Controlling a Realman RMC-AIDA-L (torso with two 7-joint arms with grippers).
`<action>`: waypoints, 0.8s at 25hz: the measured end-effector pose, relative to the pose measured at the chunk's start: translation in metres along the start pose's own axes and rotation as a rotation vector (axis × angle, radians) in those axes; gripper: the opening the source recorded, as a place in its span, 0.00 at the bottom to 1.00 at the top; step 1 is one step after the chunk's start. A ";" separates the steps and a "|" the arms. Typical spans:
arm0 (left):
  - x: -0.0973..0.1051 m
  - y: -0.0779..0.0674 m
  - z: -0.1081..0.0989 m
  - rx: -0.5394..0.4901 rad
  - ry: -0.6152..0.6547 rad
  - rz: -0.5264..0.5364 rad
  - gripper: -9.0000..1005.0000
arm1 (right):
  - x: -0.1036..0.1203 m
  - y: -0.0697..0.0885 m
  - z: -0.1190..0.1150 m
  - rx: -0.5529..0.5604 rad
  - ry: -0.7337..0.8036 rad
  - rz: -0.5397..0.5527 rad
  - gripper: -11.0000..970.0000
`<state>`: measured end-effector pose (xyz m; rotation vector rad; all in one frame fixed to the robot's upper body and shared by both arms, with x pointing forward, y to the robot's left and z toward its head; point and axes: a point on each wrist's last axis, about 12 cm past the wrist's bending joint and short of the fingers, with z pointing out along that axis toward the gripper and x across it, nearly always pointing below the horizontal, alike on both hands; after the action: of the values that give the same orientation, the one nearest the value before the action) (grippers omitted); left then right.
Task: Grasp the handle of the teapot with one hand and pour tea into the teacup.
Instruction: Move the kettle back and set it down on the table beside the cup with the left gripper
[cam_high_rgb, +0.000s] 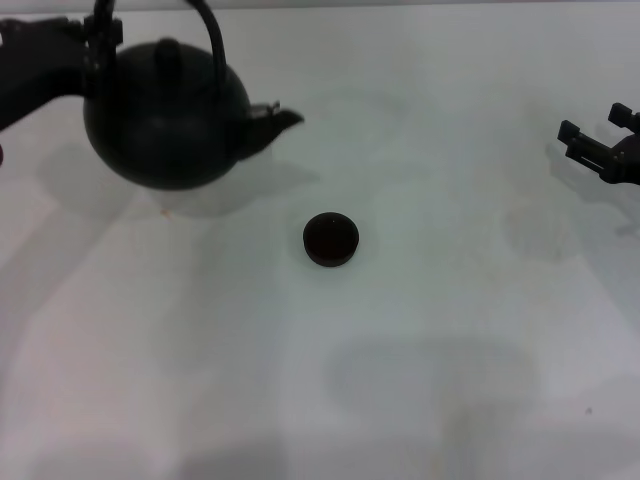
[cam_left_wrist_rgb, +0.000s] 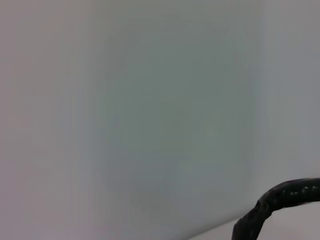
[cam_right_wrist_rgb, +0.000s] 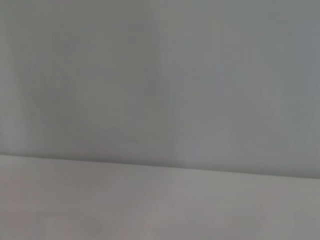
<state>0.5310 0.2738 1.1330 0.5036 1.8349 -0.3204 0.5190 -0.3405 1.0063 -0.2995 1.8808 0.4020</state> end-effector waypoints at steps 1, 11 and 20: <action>0.004 0.000 0.000 0.011 -0.001 0.003 0.12 | 0.000 0.000 0.000 0.000 0.000 0.000 0.87; 0.054 0.012 -0.020 0.107 -0.173 -0.040 0.11 | 0.001 0.001 0.000 -0.001 0.003 0.001 0.87; 0.096 0.017 -0.031 0.053 -0.155 -0.056 0.12 | 0.000 0.001 0.002 -0.005 0.010 -0.006 0.87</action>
<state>0.4890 0.3197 1.0522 0.4513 1.6955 -0.4355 0.5207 -0.3386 1.0058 -0.3110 1.8889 0.4024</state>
